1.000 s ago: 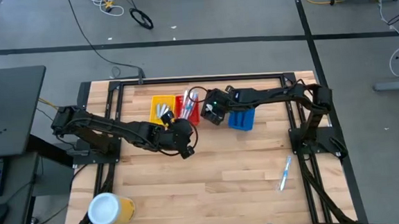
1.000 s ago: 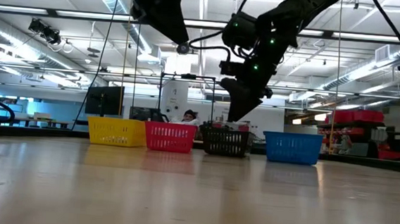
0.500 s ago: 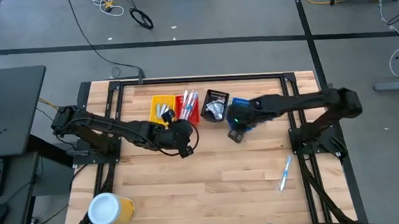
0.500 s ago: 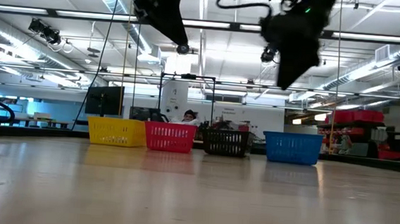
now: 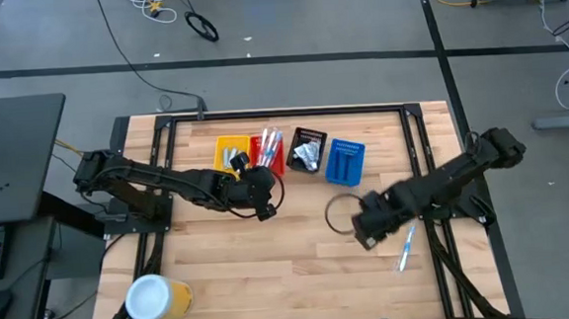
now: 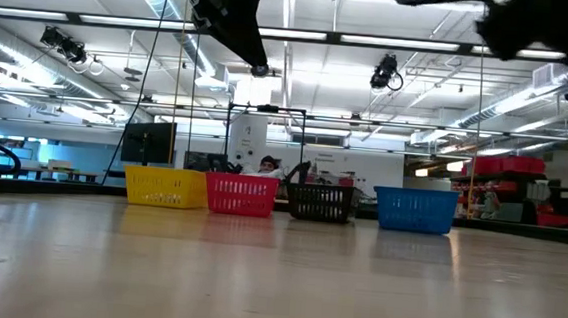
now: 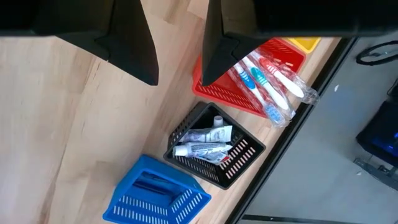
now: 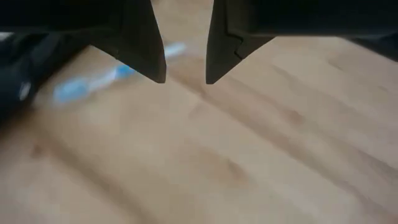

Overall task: Pick & Place Travel size toiletries
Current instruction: Put the blue toothbrush into the red bin

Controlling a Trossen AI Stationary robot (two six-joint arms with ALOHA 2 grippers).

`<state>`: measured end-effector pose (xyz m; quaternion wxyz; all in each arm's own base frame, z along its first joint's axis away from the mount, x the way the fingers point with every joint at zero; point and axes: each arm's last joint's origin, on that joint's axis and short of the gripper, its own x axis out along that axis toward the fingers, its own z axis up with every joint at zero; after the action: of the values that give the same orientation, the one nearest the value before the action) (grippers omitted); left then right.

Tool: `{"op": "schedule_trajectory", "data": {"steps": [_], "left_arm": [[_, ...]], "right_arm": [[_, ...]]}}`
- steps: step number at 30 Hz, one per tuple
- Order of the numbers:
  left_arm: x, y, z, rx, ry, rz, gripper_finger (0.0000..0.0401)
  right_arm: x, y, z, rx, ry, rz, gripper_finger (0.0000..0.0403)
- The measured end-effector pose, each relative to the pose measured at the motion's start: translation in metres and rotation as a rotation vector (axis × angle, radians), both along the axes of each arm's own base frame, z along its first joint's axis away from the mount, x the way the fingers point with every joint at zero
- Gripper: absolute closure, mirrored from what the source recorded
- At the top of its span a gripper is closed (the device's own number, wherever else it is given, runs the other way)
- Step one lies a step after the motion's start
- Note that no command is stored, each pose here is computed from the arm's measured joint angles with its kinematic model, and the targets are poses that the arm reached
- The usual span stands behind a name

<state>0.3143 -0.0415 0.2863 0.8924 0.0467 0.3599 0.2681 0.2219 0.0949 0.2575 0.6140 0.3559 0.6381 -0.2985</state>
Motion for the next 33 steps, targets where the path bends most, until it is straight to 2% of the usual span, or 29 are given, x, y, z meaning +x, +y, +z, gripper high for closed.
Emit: {"op": "schedule_trajectory", "data": {"steps": [4,10,18,25,33], "left_arm": [[0.0,0.0,0.0,0.0,0.0,0.001,0.0269],[0.0,0.0,0.0,-0.005,-0.004,0.004,0.0269],[0.0,0.0,0.0,-0.001,-0.001,0.0,0.0269],[0.0,0.0,0.0,0.016,0.014,-0.018,0.0269],[0.0,0.0,0.0,0.016,0.014,-0.018,0.027]], "right_arm": [[-0.016,0.022,-0.016,0.068,0.095,-0.075,0.028],[-0.038,0.037,-0.045,0.093,0.245,-0.272,0.028],[-0.049,0.05,-0.084,0.146,0.196,-0.409,0.028],[-0.064,0.046,-0.104,0.091,0.244,-0.529,0.028],[-0.076,0.038,-0.12,0.071,0.308,-0.535,0.028]]}}
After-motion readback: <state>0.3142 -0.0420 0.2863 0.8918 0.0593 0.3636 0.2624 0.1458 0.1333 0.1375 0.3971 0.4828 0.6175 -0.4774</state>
